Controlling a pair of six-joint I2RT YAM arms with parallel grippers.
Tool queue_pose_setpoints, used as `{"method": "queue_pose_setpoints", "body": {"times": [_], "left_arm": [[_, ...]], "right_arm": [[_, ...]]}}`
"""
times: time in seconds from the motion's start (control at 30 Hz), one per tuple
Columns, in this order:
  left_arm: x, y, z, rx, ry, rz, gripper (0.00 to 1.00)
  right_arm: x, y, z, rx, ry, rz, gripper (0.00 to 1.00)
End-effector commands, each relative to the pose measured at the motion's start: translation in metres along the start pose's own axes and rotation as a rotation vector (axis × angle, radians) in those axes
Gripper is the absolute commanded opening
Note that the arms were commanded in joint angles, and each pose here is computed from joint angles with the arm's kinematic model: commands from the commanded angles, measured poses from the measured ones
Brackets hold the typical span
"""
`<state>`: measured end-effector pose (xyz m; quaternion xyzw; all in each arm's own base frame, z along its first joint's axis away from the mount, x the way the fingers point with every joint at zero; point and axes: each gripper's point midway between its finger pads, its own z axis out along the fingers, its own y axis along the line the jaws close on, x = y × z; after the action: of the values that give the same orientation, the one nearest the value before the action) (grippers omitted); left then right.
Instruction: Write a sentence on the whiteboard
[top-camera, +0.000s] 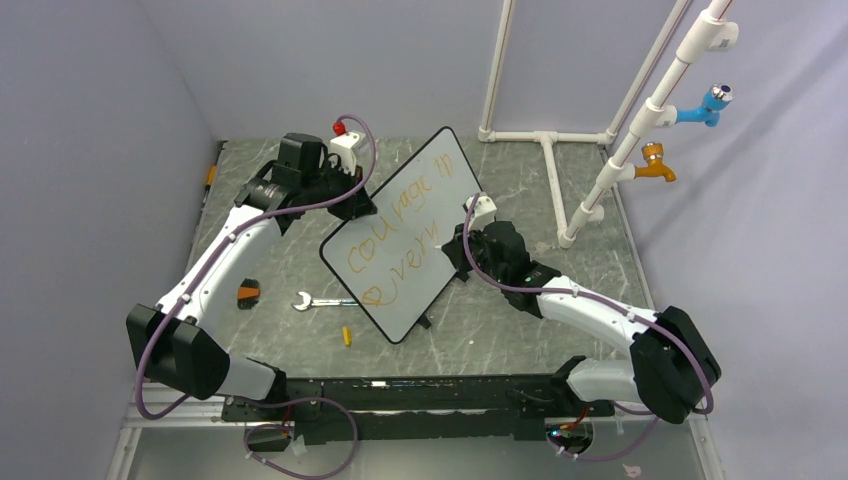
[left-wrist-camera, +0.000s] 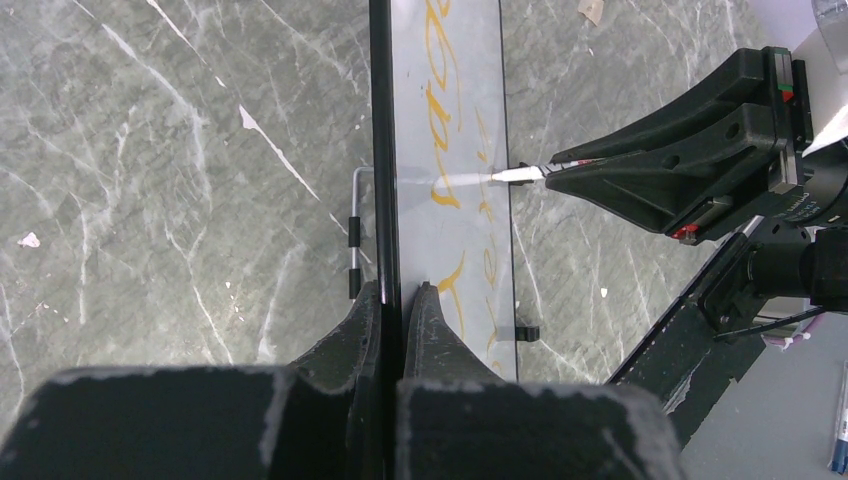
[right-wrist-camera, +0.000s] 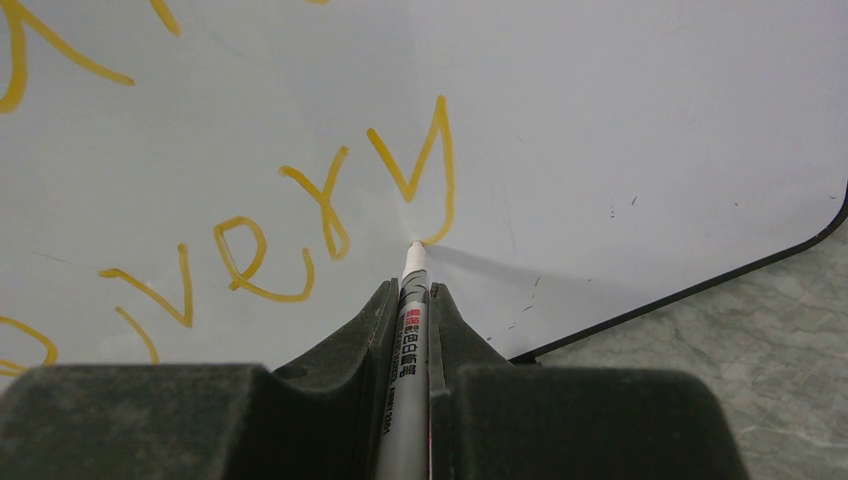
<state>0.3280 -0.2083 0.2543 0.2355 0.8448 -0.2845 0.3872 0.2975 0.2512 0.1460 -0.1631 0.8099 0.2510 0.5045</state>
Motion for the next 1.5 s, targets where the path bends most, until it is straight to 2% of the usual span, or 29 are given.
{"method": "queue_pose_setpoints", "body": {"times": [0.0,0.37,0.67,0.83,1.13,1.47], "left_arm": [[-0.001,0.022,-0.006,-0.113,-0.007,0.137,0.0],[-0.002,0.022,-0.009,-0.122,-0.012,0.141,0.0],[-0.001,0.023,-0.012,-0.127,-0.026,0.167,0.0],[0.0,0.023,-0.012,-0.123,-0.021,0.173,0.0],[0.003,0.025,-0.011,-0.135,-0.006,0.172,0.0],[0.008,0.046,-0.007,-0.239,0.036,0.121,0.0]], "right_arm": [[-0.024,0.021,-0.001,-0.076,-0.046,0.008,0.0],[-0.07,0.031,-0.022,-0.093,-0.137,-0.04,0.0],[-0.09,0.018,-0.049,-0.023,-0.219,-0.051,0.0],[-0.084,0.016,-0.056,-0.018,-0.219,-0.05,0.0],[-0.057,0.029,-0.068,-0.125,-0.167,-0.06,0.0],[-0.01,0.042,-0.064,-0.239,-0.096,-0.04,0.0]]}}
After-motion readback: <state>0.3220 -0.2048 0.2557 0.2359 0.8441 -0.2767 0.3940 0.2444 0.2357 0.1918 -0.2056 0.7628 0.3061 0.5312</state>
